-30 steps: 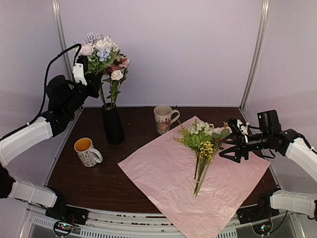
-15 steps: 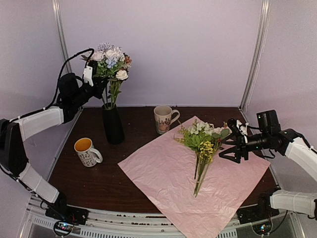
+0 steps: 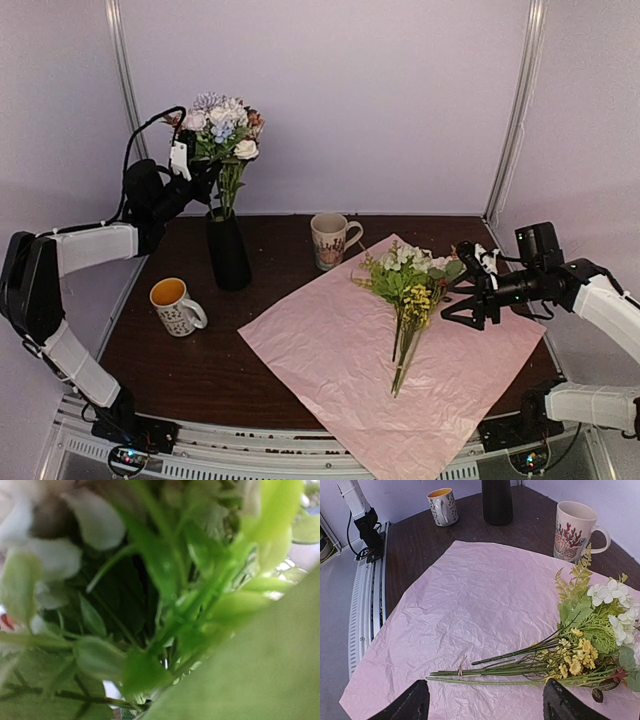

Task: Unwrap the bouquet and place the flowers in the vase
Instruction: Place the fake flower in the vase.

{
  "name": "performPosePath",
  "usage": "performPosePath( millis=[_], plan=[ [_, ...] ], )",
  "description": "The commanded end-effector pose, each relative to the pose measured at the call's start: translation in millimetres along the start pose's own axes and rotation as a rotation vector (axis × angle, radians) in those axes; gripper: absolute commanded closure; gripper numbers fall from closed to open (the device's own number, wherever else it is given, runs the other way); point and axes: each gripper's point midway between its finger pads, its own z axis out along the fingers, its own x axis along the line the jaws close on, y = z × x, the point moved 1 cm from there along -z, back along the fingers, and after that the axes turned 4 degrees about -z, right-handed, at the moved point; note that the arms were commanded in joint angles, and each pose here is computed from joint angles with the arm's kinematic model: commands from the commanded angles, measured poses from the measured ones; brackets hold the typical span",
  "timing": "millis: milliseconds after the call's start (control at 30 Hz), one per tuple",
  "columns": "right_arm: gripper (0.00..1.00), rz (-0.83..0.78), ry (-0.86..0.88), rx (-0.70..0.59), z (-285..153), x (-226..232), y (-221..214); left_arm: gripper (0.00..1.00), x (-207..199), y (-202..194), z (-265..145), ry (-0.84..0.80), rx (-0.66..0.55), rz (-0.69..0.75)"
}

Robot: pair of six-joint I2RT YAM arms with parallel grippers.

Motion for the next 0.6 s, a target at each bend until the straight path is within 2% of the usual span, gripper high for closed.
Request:
performPosePath(
  millis=[0, 567],
  plan=[
    [0.22, 0.003, 0.001, 0.011, 0.5, -1.2, -2.2, 1.0, 15.6, -6.2, -6.4, 0.065, -0.048, -0.021],
    [0.21, 0.003, 0.019, 0.01, 1.4, 0.9, -2.6, 1.0, 27.9, -65.4, -18.7, 0.135, 0.042, -0.083]
  ],
)
